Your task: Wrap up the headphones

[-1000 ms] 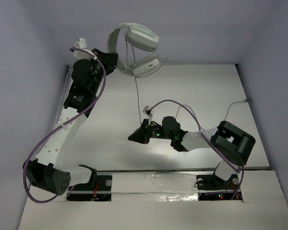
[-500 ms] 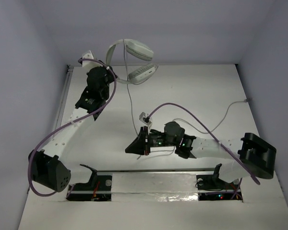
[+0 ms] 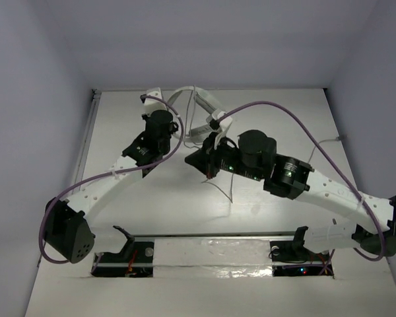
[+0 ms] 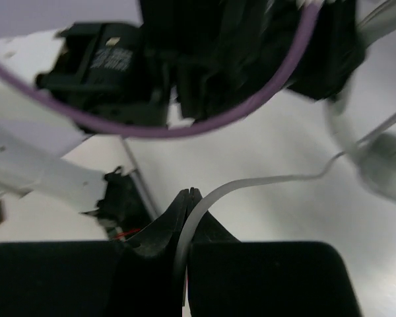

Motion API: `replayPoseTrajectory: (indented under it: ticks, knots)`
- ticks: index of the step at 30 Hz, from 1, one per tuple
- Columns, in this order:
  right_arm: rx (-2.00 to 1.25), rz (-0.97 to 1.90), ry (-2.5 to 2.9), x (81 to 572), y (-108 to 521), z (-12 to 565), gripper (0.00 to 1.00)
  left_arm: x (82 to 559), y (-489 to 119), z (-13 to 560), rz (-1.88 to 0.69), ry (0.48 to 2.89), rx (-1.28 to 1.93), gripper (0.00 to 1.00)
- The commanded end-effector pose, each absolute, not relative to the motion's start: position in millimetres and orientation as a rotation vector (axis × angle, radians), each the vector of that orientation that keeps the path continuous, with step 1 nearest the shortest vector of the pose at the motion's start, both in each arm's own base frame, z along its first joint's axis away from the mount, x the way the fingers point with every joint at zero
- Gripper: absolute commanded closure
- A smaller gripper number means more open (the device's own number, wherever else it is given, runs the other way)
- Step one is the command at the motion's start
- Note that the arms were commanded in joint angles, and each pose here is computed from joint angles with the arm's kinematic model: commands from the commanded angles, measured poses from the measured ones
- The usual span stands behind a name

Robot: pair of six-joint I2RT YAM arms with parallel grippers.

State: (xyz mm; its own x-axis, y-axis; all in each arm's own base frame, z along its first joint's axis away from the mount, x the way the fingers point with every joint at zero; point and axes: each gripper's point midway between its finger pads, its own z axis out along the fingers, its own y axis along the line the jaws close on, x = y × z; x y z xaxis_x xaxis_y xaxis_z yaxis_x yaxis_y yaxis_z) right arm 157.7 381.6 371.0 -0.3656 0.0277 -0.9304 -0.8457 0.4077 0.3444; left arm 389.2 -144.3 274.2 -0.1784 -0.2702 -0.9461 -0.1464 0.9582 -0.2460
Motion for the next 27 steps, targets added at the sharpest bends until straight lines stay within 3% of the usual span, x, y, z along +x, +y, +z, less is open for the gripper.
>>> replayPoseTrajectory:
  ticks: [1,8,18,27]
  knots:
    - [-0.718,0.7,1.761,197,345,360,1.0,379,-165,300,-0.193,1.696,-0.248,1.0]
    - [-0.766,0.402,1.783,227,329,357,1.0,350,-188,283,-0.153,1.847,-0.027,1.0]
    - [-0.479,0.042,1.778,293,258,356,1.0,328,-196,291,-0.177,1.93,0.227,1.0]
    - [-0.556,0.22,1.757,296,284,375,1.0,330,-229,255,-0.244,2.034,0.346,1.0]
